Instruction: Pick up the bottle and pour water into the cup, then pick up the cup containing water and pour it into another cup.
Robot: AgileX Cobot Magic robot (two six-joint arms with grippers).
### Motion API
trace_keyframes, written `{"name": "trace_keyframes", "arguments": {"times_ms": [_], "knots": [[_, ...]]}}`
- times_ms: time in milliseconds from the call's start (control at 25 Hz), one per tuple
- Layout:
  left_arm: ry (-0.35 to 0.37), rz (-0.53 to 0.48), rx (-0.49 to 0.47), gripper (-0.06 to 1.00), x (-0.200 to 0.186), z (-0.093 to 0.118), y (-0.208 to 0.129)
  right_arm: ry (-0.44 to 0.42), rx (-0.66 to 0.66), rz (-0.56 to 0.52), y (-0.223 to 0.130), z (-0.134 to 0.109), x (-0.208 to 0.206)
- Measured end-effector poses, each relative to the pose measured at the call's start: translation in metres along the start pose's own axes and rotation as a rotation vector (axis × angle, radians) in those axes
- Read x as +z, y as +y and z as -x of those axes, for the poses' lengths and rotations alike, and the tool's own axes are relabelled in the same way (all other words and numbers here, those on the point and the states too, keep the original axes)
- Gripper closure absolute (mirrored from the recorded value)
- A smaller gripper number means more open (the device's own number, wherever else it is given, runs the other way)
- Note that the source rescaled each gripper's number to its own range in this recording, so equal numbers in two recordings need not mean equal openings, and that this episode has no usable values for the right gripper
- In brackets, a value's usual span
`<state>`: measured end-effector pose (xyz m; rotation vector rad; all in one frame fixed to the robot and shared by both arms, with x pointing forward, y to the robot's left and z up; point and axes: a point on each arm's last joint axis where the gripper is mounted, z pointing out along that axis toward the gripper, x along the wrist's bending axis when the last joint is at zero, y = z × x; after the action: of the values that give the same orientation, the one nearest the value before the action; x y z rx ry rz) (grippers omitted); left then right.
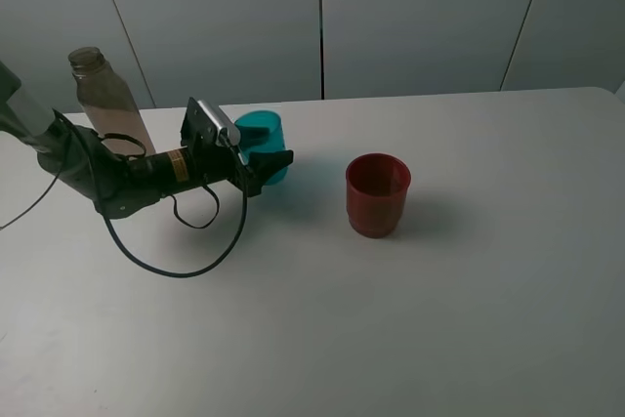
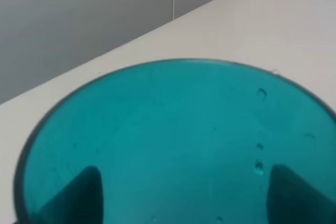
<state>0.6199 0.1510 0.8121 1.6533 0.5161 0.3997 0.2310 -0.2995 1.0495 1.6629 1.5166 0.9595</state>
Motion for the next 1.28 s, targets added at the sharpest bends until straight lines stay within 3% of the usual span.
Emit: {"name": "trace_keyframes", "arguments": {"times_ms": [200, 600, 640, 680, 720, 800, 1000, 1280], "knots": [[-0.042, -0.036, 0.033, 0.79, 0.0, 0.004, -0.006, 0.0, 0.0, 0.0, 0.0, 0.0, 0.0], [-0.056, -0.028, 0.038, 0.79, 0.0, 0.006, -0.006, 0.0, 0.0, 0.0, 0.0, 0.0, 0.0], [-0.057, -0.026, 0.038, 0.75, 0.0, 0.006, -0.006, 0.0, 0.0, 0.0, 0.0, 0.0, 0.0], [-0.058, -0.021, 0.037, 0.4, 0.0, 0.006, -0.006, 0.0, 0.0, 0.0, 0.0, 0.0, 0.0], [-0.057, -0.019, 0.037, 0.15, 0.0, 0.006, -0.005, 0.0, 0.0, 0.0, 0.0, 0.0, 0.0], [-0.056, -0.017, 0.036, 0.01, 0.0, 0.005, -0.005, 0.0, 0.0, 0.0, 0.0, 0.0, 0.0], [-0.053, -0.005, 0.047, -0.03, 0.0, 0.005, 0.002, 0.0, 0.0, 0.0, 0.0, 0.0, 0.0], [-0.047, 0.086, 0.141, -0.03, -0.002, 0.002, 0.055, 0.0, 0.0, 0.0, 0.0, 0.0, 0.0]]}}
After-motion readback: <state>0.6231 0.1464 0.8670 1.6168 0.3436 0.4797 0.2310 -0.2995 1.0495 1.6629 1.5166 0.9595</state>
